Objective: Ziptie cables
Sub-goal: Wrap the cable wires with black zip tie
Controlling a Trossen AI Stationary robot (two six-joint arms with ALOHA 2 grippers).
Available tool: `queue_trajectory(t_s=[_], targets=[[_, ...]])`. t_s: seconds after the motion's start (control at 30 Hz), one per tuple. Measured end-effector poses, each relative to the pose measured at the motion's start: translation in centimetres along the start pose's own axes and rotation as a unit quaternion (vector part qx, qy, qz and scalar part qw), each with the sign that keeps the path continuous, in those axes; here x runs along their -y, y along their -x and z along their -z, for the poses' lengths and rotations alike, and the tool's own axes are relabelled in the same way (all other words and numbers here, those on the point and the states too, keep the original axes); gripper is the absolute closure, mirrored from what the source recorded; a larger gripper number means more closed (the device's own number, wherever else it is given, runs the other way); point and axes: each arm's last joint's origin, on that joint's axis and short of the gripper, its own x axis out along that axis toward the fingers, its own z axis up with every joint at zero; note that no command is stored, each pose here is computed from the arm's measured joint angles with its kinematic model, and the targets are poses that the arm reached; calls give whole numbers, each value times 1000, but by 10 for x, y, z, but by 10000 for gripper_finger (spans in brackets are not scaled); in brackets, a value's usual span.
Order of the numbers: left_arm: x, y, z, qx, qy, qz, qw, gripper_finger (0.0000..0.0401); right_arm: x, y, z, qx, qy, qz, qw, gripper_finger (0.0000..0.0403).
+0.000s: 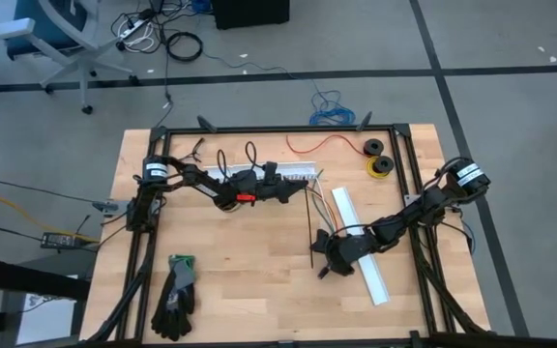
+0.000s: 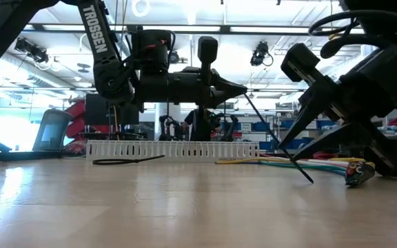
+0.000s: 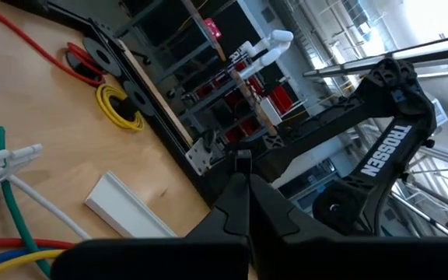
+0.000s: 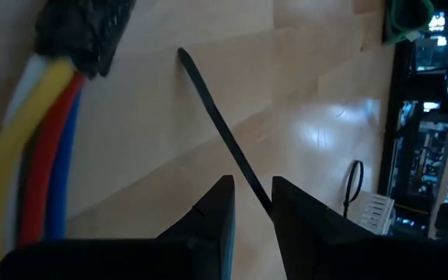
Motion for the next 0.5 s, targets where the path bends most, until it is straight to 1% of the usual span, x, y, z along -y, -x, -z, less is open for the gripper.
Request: queue_trajectory(t_s=[0.17,0.27,0.33,0.4,0.5], targets=[[0,0,1,0,3,0,1000,400,4,-3,6,2,17,5,1000,337],[1,0,1,0,4,1,1000,400,5,-4,9,3,9,3,1000,364],[1,0,1,0,2,1,1000,400,6,-5,10,7,-9,0,1000,388],[1,0,1,-1,-13,1,1000,400,7,-5,9,16,-58,1,998,398],[1,0,1,-1,-63,4,998,400,9,-5,9,33,-177,6,984,401]])
